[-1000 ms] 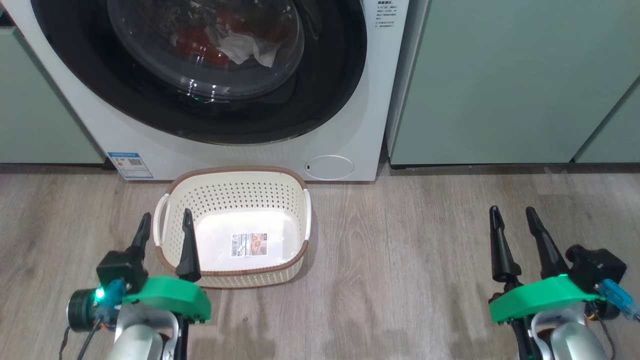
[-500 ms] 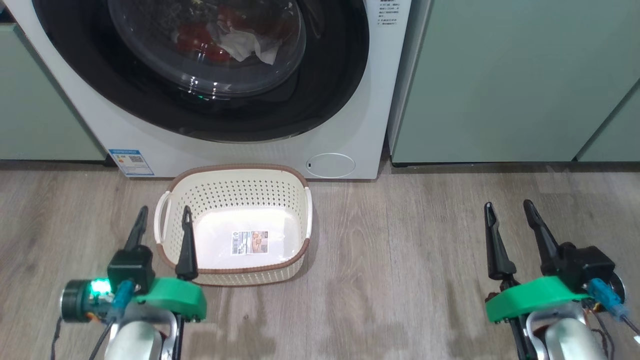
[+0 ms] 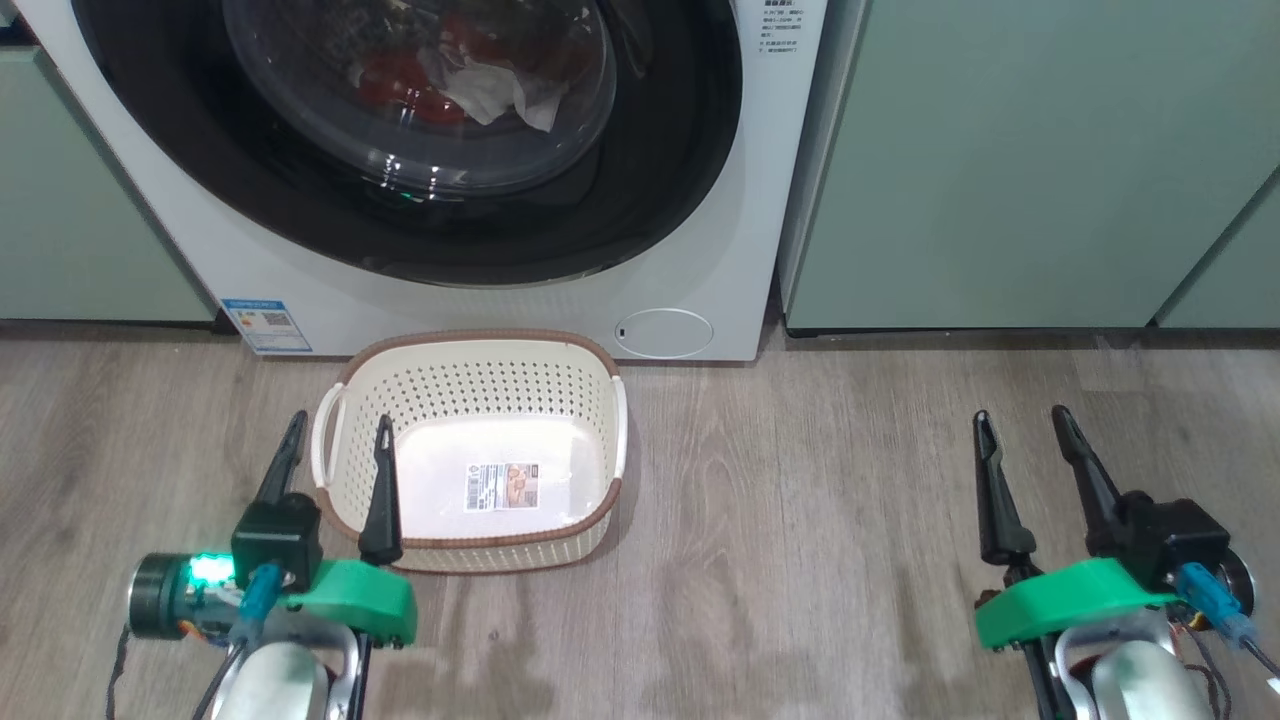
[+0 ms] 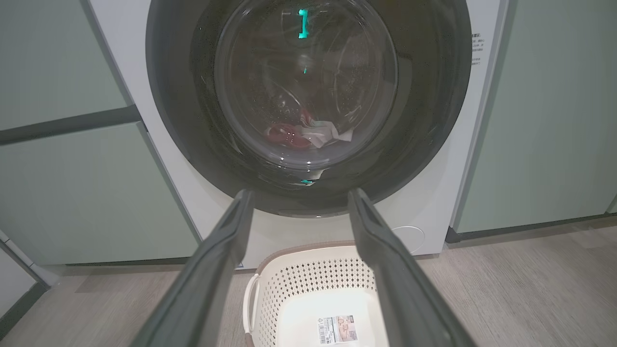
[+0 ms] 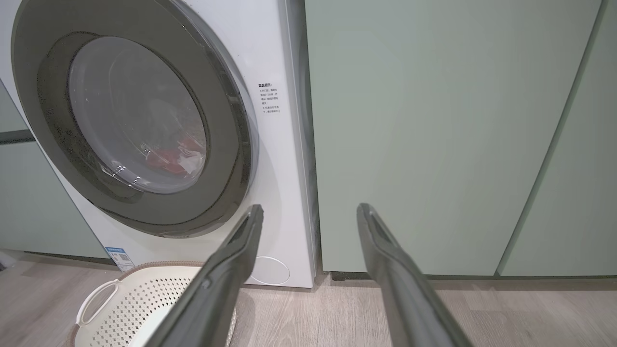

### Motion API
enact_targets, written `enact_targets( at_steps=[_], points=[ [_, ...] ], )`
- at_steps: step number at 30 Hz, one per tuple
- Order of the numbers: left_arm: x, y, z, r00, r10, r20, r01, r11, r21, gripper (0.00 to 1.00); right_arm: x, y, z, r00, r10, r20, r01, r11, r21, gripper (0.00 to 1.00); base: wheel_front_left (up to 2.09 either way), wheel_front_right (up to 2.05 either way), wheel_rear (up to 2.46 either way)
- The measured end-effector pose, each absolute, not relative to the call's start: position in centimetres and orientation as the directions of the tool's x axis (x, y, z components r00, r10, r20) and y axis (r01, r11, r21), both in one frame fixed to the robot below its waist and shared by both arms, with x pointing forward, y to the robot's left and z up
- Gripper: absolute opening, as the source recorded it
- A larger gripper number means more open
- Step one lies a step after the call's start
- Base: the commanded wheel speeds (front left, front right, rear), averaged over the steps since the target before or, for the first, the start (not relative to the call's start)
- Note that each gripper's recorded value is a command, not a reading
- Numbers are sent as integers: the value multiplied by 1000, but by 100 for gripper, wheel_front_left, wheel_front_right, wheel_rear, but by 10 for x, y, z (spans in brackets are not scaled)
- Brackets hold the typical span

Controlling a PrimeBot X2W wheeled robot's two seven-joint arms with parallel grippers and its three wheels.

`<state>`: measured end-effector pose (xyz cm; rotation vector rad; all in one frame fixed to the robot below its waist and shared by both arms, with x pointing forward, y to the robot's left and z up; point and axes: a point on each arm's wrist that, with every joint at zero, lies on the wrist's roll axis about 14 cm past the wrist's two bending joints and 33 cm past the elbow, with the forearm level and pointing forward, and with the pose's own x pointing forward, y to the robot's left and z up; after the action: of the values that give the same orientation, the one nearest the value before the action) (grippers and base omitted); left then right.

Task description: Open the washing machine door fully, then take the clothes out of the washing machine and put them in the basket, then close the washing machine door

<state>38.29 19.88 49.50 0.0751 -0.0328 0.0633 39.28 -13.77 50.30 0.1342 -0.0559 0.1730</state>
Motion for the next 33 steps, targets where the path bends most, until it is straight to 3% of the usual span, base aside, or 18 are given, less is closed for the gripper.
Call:
enact_targets(
  at_steps=[12,13,14,18,25,33],
  points=[
    [380,200,494,998,62,29,-64,997,51,100,391,-137,504,983,168,68,-177,974,143,100,0,0,0],
    [380,200,494,998,62,29,-63,997,53,100,391,-136,502,983,171,64,-178,973,144,36,0,0,0],
    [380,199,494,998,57,30,-58,997,49,100,391,-136,501,984,170,59,-177,973,148,0,0,0,0],
    [379,197,494,998,54,29,-55,998,42,100,392,-140,499,987,147,57,-156,966,206,0,0,0,0],
    [379,194,486,999,47,6,-47,999,27,100,428,-157,506,997,48,66,-73,887,456,0,0,0,0],
    [392,191,472,999,36,-34,-36,999,5,100,498,-156,509,1000,13,11,-16,559,829,0,0,0,0]
  ],
)
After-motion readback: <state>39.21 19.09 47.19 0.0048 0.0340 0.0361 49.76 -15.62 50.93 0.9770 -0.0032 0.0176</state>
